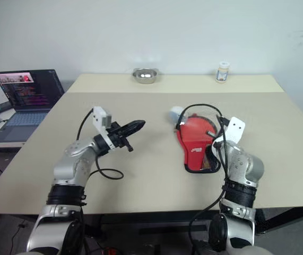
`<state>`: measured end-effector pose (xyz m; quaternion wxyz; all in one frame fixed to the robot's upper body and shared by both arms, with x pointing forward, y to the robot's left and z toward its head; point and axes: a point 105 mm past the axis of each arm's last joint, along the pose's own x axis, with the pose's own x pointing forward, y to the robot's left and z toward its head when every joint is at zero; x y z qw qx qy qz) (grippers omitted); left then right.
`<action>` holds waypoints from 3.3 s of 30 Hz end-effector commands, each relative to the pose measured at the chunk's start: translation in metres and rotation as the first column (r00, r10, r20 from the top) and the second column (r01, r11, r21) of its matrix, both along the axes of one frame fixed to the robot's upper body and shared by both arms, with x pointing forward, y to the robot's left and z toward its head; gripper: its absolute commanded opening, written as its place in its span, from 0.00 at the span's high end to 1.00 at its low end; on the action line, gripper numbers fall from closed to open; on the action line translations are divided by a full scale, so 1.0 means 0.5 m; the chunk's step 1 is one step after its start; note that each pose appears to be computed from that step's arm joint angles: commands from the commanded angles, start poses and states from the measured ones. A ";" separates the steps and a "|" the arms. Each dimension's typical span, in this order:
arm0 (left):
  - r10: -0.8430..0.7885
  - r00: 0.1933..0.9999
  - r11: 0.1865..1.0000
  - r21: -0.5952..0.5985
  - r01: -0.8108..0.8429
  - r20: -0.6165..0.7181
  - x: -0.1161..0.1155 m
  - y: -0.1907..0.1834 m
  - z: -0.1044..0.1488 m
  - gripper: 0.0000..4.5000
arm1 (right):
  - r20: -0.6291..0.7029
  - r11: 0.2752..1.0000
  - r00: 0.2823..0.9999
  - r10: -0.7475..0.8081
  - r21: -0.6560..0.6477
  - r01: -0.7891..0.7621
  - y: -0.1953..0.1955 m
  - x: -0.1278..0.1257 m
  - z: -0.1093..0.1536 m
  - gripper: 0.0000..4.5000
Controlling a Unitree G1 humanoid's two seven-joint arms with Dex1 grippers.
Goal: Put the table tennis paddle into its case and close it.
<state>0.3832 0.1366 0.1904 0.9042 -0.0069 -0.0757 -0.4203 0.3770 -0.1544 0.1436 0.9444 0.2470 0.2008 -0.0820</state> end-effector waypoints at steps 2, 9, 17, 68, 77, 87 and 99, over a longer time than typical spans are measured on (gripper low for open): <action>-0.006 0.997 1.000 0.013 0.005 0.073 -0.008 -0.002 0.033 1.00 | 0.008 1.000 1.000 -0.013 0.004 0.013 0.011 -0.029 0.011 0.99; -0.008 0.997 1.000 0.015 0.007 0.081 -0.006 -0.005 0.035 1.00 | 0.028 1.000 1.000 0.010 0.027 -0.011 0.049 -0.037 0.027 0.99; -0.003 0.997 1.000 0.024 0.001 0.083 -0.007 -0.002 0.034 1.00 | -0.025 0.981 0.985 0.172 0.090 -0.169 0.126 -0.070 -0.002 0.99; 0.024 0.991 0.976 0.213 -0.051 0.130 0.129 -0.097 0.069 1.00 | 0.406 0.854 0.823 0.397 -0.492 -0.168 0.081 0.029 0.120 0.08; 0.193 0.976 0.943 0.256 -0.213 0.100 0.173 -0.132 0.080 1.00 | 0.396 0.865 0.838 0.375 -0.474 -0.164 0.070 0.017 0.113 0.08; 0.285 0.954 0.887 0.350 -0.299 0.092 0.186 -0.104 0.055 0.38 | 0.389 0.874 0.855 0.343 -0.466 -0.138 0.057 0.001 0.111 0.07; 0.383 0.923 0.812 0.461 -0.356 0.038 0.193 -0.110 -0.007 0.00 | 0.372 0.873 0.869 0.327 -0.470 -0.128 0.056 -0.025 0.110 0.07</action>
